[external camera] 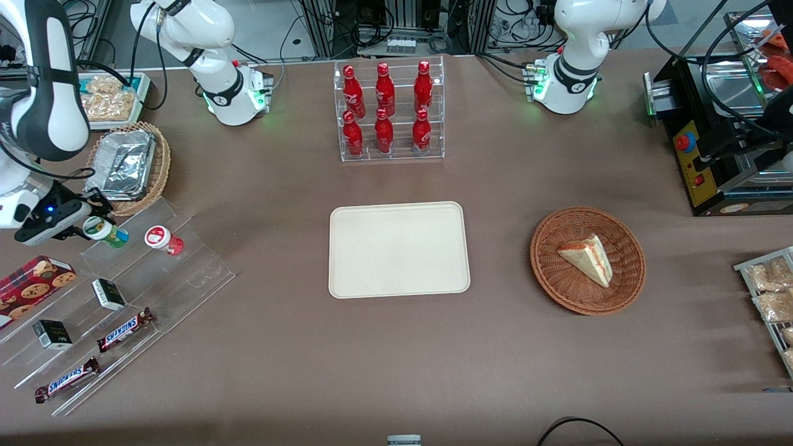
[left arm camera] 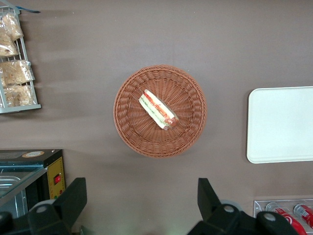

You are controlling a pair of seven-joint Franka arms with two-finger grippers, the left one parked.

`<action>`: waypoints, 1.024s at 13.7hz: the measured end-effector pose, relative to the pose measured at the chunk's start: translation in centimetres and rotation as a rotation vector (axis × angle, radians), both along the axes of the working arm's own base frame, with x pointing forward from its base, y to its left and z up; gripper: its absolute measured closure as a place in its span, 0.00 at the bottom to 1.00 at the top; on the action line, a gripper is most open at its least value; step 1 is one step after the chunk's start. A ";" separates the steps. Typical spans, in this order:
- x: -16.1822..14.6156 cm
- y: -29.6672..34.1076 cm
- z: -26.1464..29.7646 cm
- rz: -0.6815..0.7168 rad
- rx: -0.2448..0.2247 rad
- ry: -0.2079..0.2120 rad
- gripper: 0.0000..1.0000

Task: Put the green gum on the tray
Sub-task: 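Close the right gripper on the green-lidded gum tub and lift it, then carry the gum tub with the right gripper over the cream tray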

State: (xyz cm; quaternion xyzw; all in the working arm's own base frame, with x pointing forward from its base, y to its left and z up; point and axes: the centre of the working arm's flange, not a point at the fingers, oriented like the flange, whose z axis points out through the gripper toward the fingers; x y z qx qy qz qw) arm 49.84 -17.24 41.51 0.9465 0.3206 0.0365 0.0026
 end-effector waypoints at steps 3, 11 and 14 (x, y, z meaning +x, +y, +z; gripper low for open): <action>2.0 3.0 5.3 -0.008 0.037 0.020 0.41; 4.5 25.8 14.0 -0.131 0.059 0.069 0.41; 4.2 34.2 12.6 -0.254 0.050 0.101 0.41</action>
